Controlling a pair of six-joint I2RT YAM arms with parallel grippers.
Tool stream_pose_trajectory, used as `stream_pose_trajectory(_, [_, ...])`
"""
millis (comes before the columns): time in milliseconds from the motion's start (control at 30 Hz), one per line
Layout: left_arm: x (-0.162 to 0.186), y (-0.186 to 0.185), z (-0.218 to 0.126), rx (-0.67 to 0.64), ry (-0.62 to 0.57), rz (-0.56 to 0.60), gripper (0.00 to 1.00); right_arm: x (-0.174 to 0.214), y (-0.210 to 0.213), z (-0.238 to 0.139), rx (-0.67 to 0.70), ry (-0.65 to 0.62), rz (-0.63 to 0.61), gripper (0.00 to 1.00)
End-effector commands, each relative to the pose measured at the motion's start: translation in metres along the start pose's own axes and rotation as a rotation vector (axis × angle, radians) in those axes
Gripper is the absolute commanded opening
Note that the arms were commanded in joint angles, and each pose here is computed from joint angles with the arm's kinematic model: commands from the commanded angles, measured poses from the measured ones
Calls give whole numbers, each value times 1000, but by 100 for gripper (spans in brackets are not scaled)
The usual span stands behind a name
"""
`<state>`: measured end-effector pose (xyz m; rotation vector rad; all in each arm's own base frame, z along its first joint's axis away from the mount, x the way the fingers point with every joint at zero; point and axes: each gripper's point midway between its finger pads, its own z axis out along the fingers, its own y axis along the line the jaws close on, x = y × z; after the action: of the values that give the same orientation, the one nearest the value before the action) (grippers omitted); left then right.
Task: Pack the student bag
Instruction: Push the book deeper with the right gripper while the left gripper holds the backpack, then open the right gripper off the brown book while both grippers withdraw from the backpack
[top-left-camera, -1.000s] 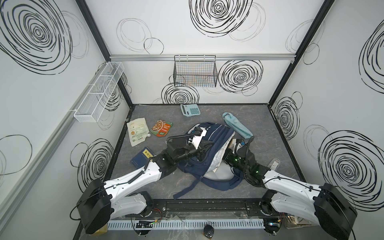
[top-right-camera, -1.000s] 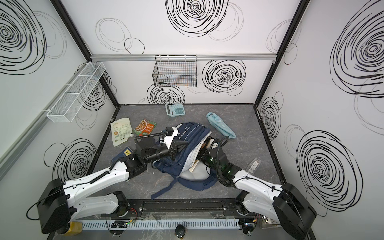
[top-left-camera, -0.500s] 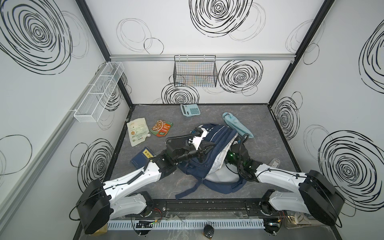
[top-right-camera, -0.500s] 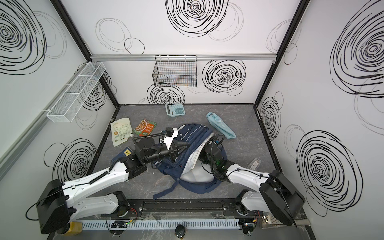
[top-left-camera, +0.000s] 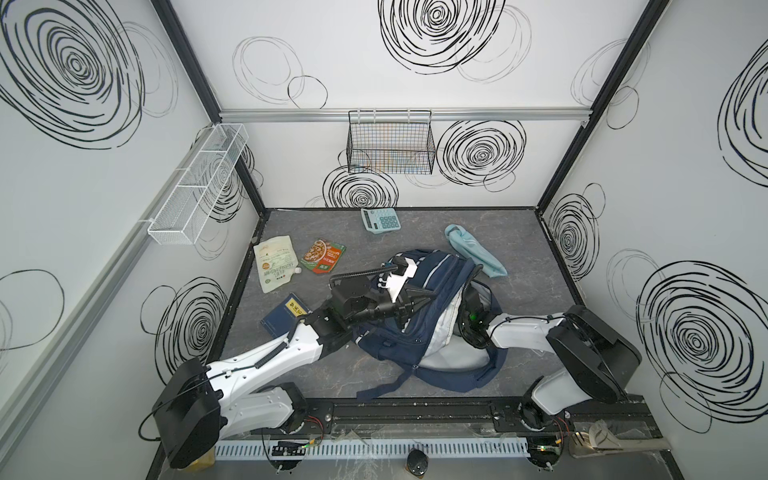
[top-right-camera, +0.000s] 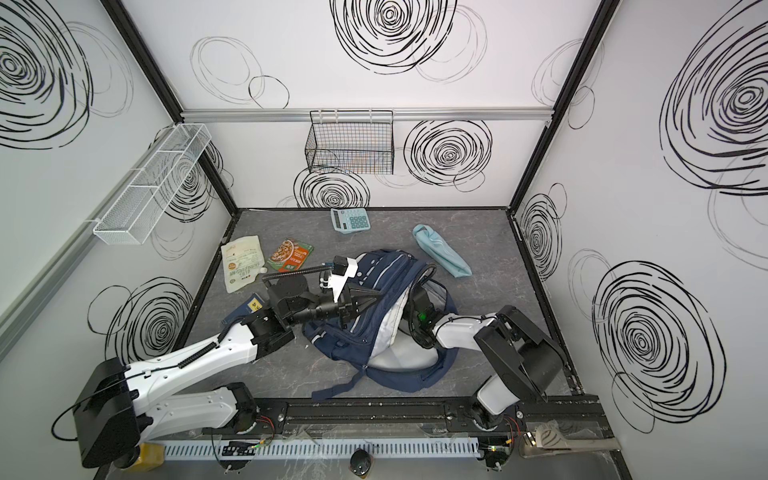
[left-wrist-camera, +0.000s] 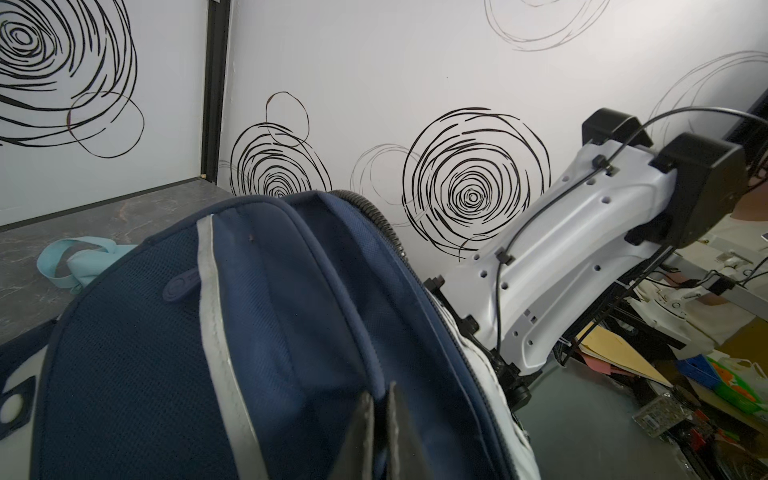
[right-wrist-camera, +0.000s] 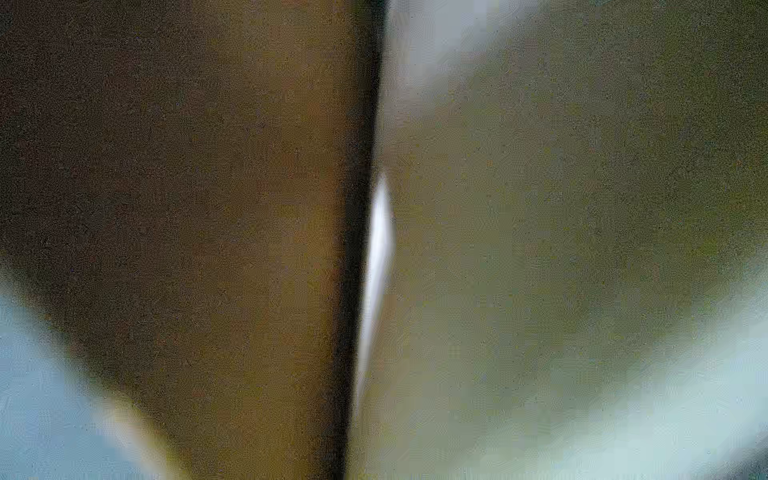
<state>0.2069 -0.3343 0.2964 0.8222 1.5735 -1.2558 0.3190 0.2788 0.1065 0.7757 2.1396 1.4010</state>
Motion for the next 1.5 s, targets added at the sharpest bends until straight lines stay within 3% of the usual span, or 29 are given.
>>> stream_pose_trajectory(0, [-75,-55,-15,196,-222,202,0,-8,34,8,-126,23,11,3])
stream_pose_trajectory(267, [-69,-60,-14,298,-165,162,0,-17,8,22,-66,30,-2,3])
stream_pose_trajectory(467, [-64,-68,-13,354,-139,156,0,-7,16,37,-112,106,-37,17])
stream_pose_trajectory(700, [-60,-67,-11,368,-124,137,0,2,11,43,-119,175,-54,23])
stream_pose_trajectory(767, [-61,-63,-11,338,-132,145,0,-6,6,37,-94,142,-60,33])
stream_pose_trajectory(867, [-67,-52,-12,278,-155,158,0,-24,-3,22,-25,73,-98,60])
stream_pose_trajectory(967, [-71,-35,-13,214,-170,151,0,-42,-6,6,35,-3,-150,75])
stream_pose_trajectory(1133, [-68,-9,-8,117,-145,155,0,-58,-5,-22,70,-54,-204,87])
stream_pose_trajectory(1467, [-49,44,8,-84,-79,123,0,-58,-2,-73,98,-98,-277,91])
